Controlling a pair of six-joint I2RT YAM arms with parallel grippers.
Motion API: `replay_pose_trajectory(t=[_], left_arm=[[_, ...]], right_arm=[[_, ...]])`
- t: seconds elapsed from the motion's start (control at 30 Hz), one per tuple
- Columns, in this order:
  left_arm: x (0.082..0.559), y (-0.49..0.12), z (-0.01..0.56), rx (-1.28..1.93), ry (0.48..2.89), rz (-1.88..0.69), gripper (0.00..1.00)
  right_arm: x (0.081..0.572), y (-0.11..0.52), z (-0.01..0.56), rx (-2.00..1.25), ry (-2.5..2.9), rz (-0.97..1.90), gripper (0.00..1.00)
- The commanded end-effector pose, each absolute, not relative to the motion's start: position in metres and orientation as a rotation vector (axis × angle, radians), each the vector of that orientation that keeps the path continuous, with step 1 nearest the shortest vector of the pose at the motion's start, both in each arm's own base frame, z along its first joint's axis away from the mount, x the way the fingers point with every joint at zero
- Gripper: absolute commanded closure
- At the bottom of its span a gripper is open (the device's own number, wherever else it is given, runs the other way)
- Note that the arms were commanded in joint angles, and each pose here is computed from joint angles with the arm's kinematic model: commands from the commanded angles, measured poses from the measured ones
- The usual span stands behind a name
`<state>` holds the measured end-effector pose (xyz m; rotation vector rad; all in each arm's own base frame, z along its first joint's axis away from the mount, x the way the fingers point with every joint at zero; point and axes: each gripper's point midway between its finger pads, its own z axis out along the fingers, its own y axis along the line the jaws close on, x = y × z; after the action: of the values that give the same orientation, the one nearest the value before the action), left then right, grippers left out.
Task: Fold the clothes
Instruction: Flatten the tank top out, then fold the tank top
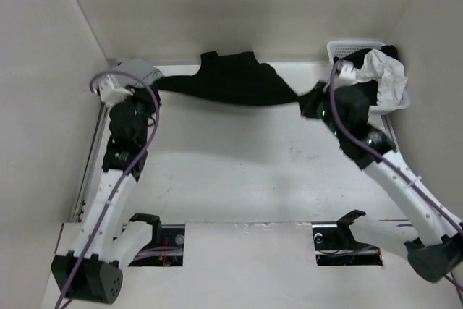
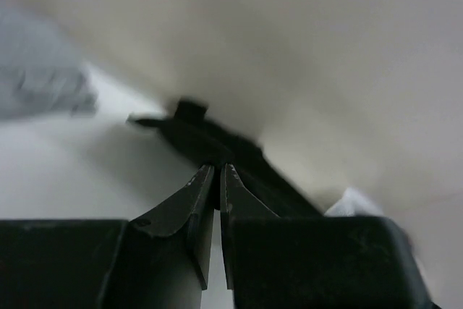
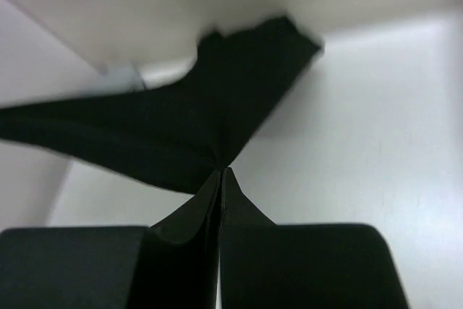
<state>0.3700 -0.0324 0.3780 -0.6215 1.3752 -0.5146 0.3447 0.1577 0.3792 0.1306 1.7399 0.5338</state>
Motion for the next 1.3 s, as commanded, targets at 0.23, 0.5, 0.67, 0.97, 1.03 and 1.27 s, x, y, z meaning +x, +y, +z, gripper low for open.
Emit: replay_pose_trajectory(t=[0.23,0.5,0.67,0.97,1.03,1.27], left_arm=[[0.24,-0.034,0.22,-0.691,1.627,-0.508,0.98],[0.187,-0.029,0.202,-0.815,1.687,-0.563,0.98],[0.209,-0.025,0.232,-0.811,1.61,-0.55,0.98],[0.347,-0.019,0.276,-0.857,1.46,-0.462,0.98],[0.379,-0.019,0.275,-0.865,1.469,-0.438,0.98],[0.481,-0.019,0.254,-0.881,1.52,-0.34,0.97]], right_arm=[[0.195,0.189,0.207,0.164,1.952,0.804,1.0],[0.104,0.206,0.15,0.083,2.201,0.911,1.0],[0.136,0.208,0.189,0.069,2.087,0.794,1.0],[0.306,0.194,0.267,0.166,1.868,0.706,1.0],[0.339,0.195,0.271,0.167,1.863,0.703,1.0],[0.455,0.182,0.262,0.236,1.9,0.636,1.0]])
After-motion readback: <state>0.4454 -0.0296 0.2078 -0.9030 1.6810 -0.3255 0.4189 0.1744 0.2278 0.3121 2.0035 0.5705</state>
